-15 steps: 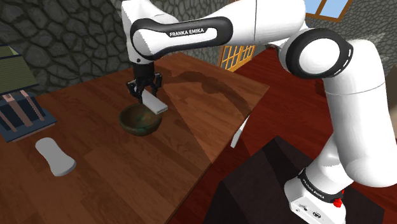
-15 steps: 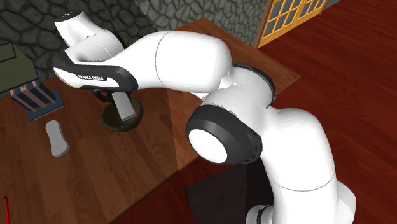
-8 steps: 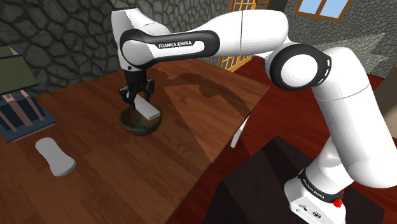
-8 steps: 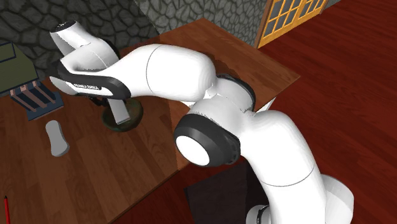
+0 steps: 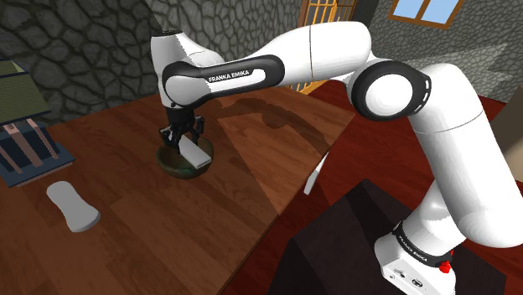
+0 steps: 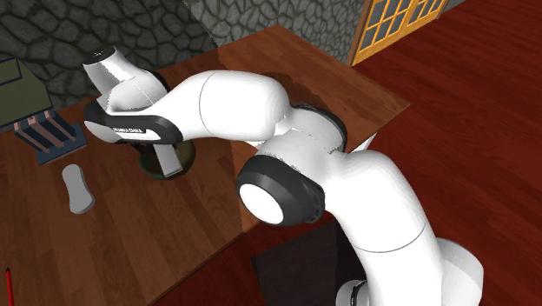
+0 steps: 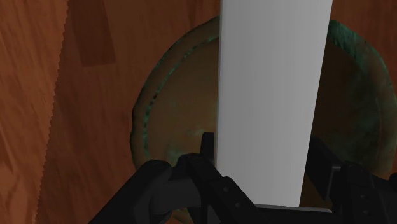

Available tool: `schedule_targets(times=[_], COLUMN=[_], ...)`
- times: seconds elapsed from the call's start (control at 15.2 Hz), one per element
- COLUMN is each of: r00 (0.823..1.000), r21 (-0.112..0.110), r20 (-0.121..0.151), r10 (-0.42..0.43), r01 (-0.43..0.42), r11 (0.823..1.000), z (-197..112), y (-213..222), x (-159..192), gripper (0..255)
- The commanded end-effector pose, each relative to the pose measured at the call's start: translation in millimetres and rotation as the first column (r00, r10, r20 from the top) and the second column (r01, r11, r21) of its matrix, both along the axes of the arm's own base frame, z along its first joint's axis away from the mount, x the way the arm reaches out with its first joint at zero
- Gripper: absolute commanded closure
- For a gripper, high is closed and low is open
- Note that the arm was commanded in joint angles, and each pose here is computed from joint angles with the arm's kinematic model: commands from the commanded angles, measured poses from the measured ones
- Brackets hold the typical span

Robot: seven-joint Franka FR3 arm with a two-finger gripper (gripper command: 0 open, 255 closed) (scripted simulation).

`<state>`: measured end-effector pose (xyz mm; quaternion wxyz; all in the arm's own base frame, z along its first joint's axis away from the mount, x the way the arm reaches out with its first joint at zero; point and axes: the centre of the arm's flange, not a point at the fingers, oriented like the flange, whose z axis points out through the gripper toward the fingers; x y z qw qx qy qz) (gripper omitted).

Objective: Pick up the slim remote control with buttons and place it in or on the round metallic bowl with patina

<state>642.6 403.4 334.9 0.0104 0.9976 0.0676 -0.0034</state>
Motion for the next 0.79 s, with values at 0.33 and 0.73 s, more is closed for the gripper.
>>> schedule_targets(times=[0.33,0.73], r00=[1.000,1.000], r21=[0.001,0.001], r20=[0.001,0.001], r10=[0.000,0.000], r01=[0.000,0.000], r11=[1.000,1.000], z=[-6.4,-6.3], y=[0.2,0.4], x=[0.0,-0.4], gripper=[255,0])
